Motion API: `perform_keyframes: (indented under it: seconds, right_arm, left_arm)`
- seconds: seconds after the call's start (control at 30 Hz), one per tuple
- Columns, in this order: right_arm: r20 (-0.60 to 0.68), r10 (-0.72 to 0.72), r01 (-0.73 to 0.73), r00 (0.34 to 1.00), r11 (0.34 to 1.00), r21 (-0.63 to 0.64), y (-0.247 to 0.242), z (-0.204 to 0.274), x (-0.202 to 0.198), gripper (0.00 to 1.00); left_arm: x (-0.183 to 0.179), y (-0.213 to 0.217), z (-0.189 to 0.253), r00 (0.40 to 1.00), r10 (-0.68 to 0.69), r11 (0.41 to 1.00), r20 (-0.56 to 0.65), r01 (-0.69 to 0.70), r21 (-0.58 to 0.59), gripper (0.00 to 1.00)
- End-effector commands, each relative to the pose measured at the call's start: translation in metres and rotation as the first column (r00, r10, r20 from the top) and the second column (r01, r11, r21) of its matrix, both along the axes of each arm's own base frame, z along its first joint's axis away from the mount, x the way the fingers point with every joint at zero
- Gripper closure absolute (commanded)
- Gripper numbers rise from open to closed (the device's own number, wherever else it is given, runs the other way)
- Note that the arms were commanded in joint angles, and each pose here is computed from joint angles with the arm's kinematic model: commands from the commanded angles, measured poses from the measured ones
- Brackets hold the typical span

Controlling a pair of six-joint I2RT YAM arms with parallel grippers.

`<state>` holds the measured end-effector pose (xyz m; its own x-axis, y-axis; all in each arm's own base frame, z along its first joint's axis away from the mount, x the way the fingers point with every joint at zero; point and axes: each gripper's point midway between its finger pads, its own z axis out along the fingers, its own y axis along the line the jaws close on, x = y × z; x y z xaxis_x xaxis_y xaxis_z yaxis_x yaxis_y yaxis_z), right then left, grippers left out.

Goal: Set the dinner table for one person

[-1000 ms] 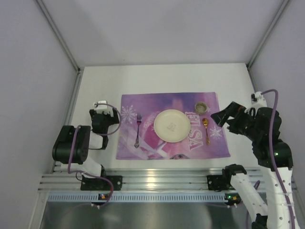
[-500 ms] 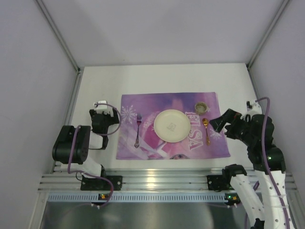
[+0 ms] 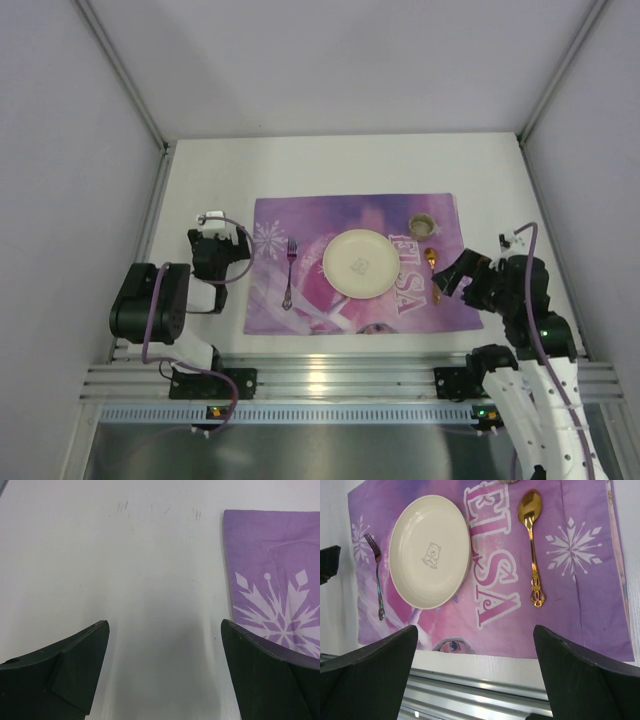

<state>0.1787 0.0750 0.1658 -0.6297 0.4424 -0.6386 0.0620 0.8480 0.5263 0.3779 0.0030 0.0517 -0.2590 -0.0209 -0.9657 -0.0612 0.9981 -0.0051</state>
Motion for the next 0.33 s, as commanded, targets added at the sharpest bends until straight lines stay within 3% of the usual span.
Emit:
perform_keyframes:
  seconds: [0.0, 0.3]
  right_arm:
    - [0.086, 0.000, -0.001, 0.996, 1.000, 0.010, 0.0017, 0.0174, 0.0056, 0.00]
    - [0.031, -0.007, 0.006, 0.999, 1.000, 0.007, 0.0019, 0.0146, 0.0130, 0.00]
  left_arm:
    - [0.0151, -0.0017, 0.0314, 0.993, -0.009, 1.000, 0.117, 0.011, -0.016, 0.01]
    - [0.0151, -0.0017, 0.0314, 0.993, -0.009, 1.000, 0.117, 0.011, -0.016, 0.01]
